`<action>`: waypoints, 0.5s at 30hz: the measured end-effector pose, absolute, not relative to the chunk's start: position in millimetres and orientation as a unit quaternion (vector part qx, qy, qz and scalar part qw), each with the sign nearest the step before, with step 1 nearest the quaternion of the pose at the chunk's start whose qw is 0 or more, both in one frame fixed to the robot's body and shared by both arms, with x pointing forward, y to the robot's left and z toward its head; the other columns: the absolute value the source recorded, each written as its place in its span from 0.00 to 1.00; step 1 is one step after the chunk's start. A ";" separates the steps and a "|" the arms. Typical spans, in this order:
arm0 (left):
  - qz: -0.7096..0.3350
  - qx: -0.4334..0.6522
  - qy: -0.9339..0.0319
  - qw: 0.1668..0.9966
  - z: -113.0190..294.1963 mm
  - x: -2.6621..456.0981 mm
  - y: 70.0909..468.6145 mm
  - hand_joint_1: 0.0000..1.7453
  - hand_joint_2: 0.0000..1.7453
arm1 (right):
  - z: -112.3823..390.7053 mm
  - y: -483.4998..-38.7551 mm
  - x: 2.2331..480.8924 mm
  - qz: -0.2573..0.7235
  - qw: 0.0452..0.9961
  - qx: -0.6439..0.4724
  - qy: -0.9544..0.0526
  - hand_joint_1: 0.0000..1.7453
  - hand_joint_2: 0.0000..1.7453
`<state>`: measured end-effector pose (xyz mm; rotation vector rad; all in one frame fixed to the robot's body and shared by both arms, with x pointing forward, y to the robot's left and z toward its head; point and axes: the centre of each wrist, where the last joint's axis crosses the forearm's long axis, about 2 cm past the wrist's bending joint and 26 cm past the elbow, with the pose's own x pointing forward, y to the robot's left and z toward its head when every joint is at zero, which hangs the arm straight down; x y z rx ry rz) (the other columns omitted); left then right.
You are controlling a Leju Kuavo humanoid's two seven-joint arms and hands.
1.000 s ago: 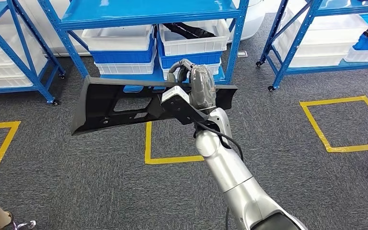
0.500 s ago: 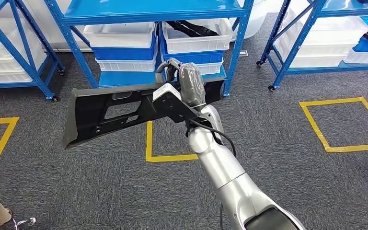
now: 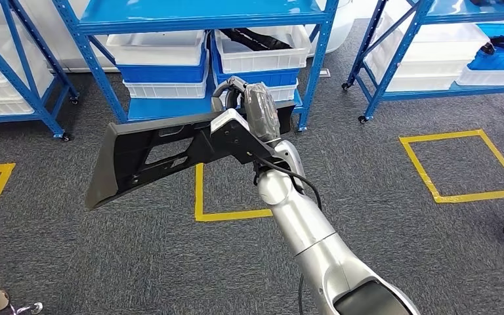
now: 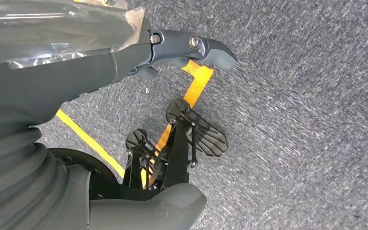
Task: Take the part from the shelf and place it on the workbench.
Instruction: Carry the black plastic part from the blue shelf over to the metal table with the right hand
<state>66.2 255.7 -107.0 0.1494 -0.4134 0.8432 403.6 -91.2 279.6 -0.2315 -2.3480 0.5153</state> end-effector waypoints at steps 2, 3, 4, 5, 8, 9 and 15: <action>0.407 0.073 -0.197 0.889 -106.9 66.1 253.9 0.00 1.00 | 281.3 -91.0 404.2 0.199 0.354 -0.090 -0.909 1.00 1.00; 0.408 0.074 -0.196 0.889 -106.8 66.0 253.3 0.00 1.00 | 282.9 -90.5 404.5 0.199 0.353 -0.090 -0.910 1.00 1.00; 0.409 0.075 -0.195 0.888 -106.8 66.0 253.0 0.00 1.00 | 284.4 -90.0 404.8 0.199 0.352 -0.090 -0.910 1.00 1.00; 0.409 0.075 -0.194 0.888 -106.8 66.0 252.6 0.00 1.00 | 285.6 -89.5 404.9 0.200 0.351 -0.091 -0.910 1.00 1.00; 0.410 0.073 -0.194 0.888 -106.6 66.3 250.7 0.00 1.00 | 287.3 -89.6 405.5 0.202 0.351 -0.096 -0.910 1.00 1.00; 0.410 0.073 -0.193 0.888 -106.6 66.1 250.2 0.00 1.00 | 287.9 -89.6 405.6 0.202 0.350 -0.097 -0.909 1.00 1.00; 0.419 0.075 -0.191 0.884 -106.8 64.2 249.9 0.00 1.00 | 286.0 -89.9 406.4 0.206 0.350 -0.108 -0.908 1.00 1.00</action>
